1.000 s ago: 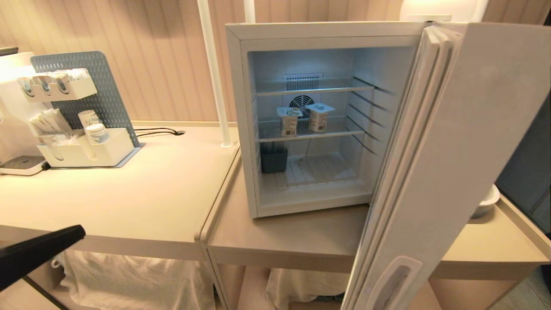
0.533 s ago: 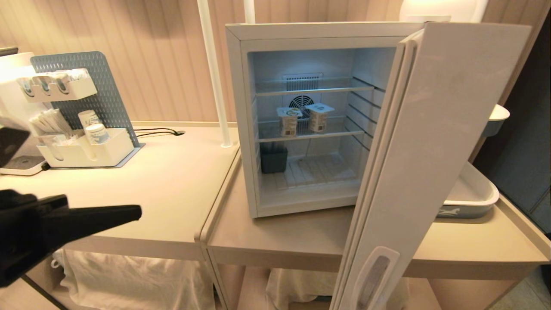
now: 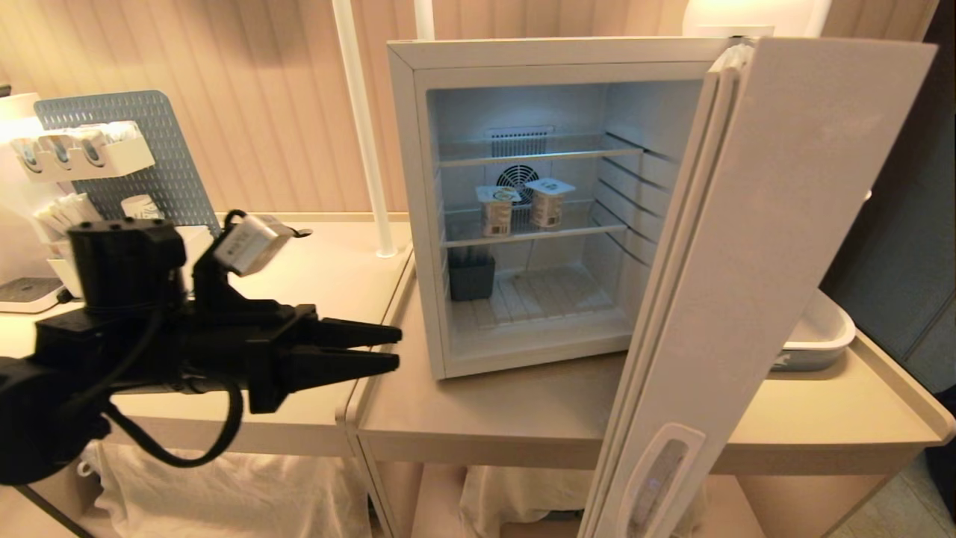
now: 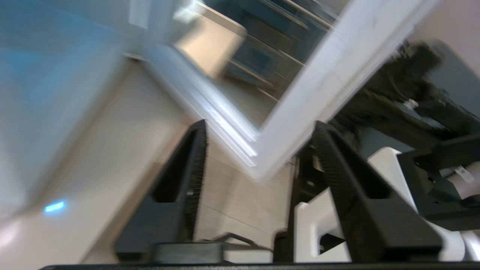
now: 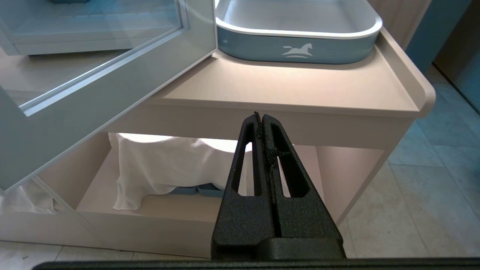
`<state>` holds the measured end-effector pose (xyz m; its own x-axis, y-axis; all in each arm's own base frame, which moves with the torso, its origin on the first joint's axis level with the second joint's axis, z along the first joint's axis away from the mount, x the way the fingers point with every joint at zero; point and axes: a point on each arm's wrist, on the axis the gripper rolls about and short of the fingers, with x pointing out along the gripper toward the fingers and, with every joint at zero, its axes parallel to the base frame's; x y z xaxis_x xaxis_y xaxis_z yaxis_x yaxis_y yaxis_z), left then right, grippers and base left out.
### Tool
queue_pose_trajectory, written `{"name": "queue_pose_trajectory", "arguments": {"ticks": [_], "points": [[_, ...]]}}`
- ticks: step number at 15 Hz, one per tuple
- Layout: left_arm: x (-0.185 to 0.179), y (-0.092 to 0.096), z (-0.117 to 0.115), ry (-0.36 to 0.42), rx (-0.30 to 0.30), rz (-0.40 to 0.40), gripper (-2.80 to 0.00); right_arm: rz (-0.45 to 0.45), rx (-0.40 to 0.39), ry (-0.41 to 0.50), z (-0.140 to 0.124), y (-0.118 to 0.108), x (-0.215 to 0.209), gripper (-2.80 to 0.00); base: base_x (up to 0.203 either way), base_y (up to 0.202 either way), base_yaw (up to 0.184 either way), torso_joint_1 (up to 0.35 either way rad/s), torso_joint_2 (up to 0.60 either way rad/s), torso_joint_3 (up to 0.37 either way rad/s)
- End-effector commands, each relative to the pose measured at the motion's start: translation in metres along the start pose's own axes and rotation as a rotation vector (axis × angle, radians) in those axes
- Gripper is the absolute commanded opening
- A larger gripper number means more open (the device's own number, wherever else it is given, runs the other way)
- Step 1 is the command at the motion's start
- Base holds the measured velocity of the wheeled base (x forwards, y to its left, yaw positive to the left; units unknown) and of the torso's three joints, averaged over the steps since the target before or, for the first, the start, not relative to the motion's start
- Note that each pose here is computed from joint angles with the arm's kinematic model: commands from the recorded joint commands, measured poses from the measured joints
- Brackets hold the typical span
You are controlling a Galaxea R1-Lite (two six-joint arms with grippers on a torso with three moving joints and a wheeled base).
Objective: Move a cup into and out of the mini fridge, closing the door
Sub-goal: Open the freezer door
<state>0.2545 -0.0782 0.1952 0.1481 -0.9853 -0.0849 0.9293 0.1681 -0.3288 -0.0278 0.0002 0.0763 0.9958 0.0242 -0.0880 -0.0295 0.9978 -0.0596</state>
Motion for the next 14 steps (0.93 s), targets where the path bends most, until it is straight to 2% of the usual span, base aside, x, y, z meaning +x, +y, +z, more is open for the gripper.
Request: {"name": "queue_pose_trajectory", "arguments": {"ticks": [1,3,6,10,14], "points": [[0.036,0.013,-0.009,0.05,-0.035,-0.08,0.0,0.0,-0.001,0.002,0.0,0.0,0.0,-2.8,0.0,0.0,0.0,0.0,0.0,0.0],[0.057,0.007,-0.007,0.07,-0.02,-0.141,0.0,0.002,-0.001,0.002,0.0,0.0,0.0,-2.8,0.0,0.0,0.0,0.0,0.0,0.0],[0.087,-0.011,-0.013,0.112,-0.009,-0.253,0.0,0.0,-0.003,0.001,0.0,0.0,0.0,-2.8,0.0,0.0,0.0,0.0,0.0,0.0],[0.11,-0.026,-0.01,0.13,0.018,-0.335,0.0,0.001,-0.001,0.002,0.0,0.0,0.0,-2.8,0.0,0.0,0.0,0.0,0.0,0.0],[0.133,-0.056,-0.007,0.147,0.058,-0.44,0.0,0.001,-0.001,0.001,0.0,0.0,0.0,-2.8,0.0,0.0,0.0,0.0,0.0,0.0]]}}
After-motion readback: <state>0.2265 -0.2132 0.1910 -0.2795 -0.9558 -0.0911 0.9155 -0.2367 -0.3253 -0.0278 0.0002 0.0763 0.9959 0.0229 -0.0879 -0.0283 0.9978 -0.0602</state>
